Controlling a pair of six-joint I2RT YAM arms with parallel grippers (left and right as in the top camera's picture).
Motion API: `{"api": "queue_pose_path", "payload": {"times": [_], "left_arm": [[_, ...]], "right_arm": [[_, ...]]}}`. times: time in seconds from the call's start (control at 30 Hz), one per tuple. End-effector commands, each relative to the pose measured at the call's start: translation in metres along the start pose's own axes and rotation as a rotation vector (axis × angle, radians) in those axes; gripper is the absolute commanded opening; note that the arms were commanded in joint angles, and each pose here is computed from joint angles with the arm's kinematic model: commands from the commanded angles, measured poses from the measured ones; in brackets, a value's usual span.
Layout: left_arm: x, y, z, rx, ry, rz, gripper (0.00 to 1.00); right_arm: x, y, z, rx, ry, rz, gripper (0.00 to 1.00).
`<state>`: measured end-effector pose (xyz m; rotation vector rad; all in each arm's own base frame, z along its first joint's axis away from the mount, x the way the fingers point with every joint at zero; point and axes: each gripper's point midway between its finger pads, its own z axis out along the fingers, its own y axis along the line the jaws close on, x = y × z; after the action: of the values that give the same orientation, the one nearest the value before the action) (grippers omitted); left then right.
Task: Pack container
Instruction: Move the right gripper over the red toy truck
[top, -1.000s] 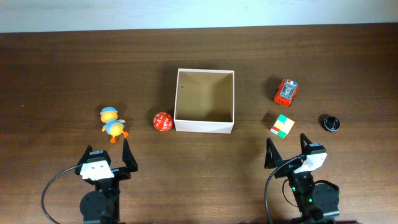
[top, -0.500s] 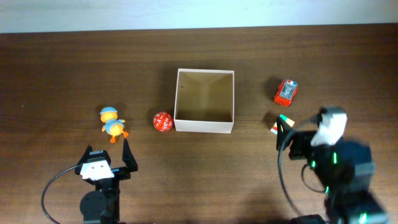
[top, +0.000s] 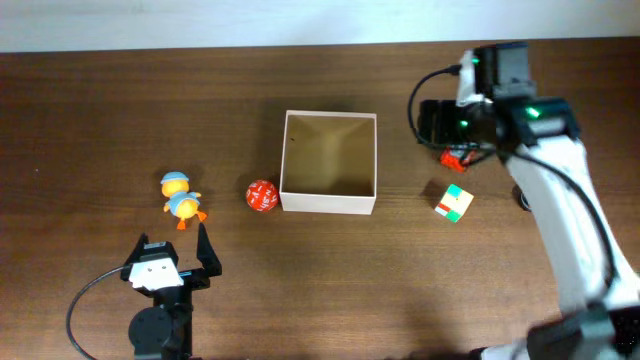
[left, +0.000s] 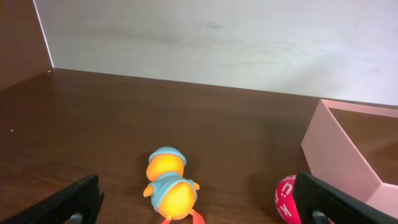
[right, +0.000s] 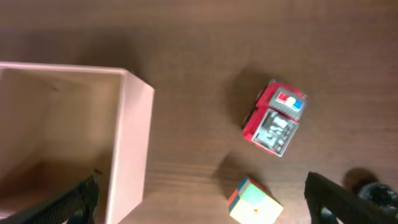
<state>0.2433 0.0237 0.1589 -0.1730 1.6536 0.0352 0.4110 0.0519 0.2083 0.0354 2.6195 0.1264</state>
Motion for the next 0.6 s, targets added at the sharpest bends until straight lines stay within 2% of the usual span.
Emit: {"api": "queue_pose_path", "payload": {"times": [0.0,0.27,0.43,0.57], "left_arm": [[0.001,-0.002,0.000,0.012,-0.001,0.015,0.99],[0.001,-0.002,0.000,0.012,-0.001,0.015,0.99],[0.001,-0.002,0.000,0.012,-0.001,0.015,0.99],[0.001,-0.002,0.000,0.012,-0.001,0.015,0.99]], "right_arm": [[0.001,-0.015,0.027,0.029,0.054,0.068,1.00],[0.016,-0.061,0.074,0.138,0.142,0.405,1.00],[0.015,-0.082,0.076,0.185,0.124,0.518,0.99],[0.010,-0.085,0.084,0.183,0.109,0.522,0.99]]}}
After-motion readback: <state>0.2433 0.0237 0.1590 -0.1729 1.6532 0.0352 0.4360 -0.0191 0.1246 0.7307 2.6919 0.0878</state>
